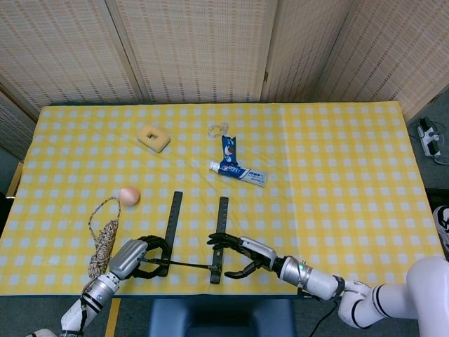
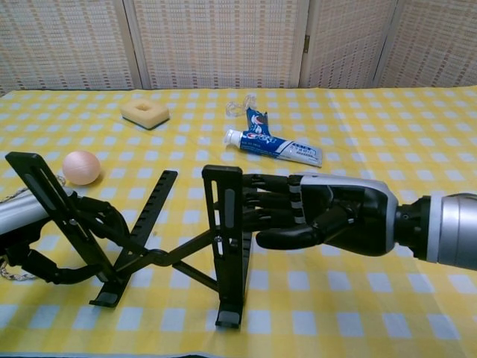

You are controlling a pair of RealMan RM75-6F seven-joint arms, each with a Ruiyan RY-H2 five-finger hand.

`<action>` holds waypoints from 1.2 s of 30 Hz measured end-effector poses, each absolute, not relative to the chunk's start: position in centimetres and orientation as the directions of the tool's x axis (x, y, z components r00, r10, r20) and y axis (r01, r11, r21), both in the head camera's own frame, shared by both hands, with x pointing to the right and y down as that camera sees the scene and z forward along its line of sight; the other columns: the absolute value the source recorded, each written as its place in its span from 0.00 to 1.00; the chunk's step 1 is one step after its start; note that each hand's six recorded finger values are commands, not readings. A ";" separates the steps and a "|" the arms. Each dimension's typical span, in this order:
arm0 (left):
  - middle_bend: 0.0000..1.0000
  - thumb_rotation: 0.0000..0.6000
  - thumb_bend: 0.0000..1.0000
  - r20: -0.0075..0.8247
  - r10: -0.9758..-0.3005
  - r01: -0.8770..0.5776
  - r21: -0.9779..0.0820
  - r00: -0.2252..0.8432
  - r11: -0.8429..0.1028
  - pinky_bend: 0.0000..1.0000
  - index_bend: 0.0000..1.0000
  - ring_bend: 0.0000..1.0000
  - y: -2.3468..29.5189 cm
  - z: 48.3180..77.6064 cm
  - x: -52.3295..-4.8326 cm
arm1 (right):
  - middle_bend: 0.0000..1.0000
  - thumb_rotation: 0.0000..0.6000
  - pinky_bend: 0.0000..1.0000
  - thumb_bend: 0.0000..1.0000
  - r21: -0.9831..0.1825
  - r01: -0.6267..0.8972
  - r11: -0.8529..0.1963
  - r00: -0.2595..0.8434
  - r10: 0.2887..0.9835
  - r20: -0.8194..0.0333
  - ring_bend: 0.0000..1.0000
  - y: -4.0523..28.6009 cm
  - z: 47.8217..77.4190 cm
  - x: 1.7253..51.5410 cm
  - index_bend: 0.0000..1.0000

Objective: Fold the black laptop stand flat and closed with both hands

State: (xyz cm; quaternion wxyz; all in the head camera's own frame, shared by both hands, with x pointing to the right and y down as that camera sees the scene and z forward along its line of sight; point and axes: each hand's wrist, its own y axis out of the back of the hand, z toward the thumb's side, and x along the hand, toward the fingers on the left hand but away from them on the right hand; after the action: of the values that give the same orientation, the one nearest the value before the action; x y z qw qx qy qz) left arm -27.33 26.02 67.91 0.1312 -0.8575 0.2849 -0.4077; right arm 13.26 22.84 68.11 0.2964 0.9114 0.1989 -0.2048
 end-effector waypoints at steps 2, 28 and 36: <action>0.37 1.00 0.38 0.625 -0.596 -0.382 -0.457 0.505 -0.803 0.32 0.47 0.28 26.0 67.9 -27.3 | 0.14 1.00 0.03 0.32 0.472 0.481 -0.738 0.841 0.238 -0.485 0.13 23.2 68.2 12.5 0.11; 0.37 1.00 0.38 0.634 -0.585 -0.376 -0.449 0.505 -0.811 0.32 0.48 0.27 26.2 67.7 -27.4 | 0.14 1.00 0.09 0.32 0.774 0.476 -0.418 0.879 0.193 -0.437 0.17 24.7 69.6 10.0 0.11; 0.37 1.00 0.38 0.638 -0.579 -0.371 -0.445 0.508 -0.815 0.32 0.48 0.27 26.4 67.7 -27.3 | 0.14 1.00 0.11 0.32 0.817 0.467 -0.338 0.884 0.157 -0.440 0.17 25.7 70.0 10.5 0.11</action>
State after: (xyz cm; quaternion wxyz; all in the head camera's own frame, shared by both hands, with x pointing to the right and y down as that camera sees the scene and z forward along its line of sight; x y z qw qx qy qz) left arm -27.35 26.36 67.69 0.1263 -0.8590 0.2765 -0.4120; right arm 10.45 25.70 70.00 0.5416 0.8054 0.1938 -0.1428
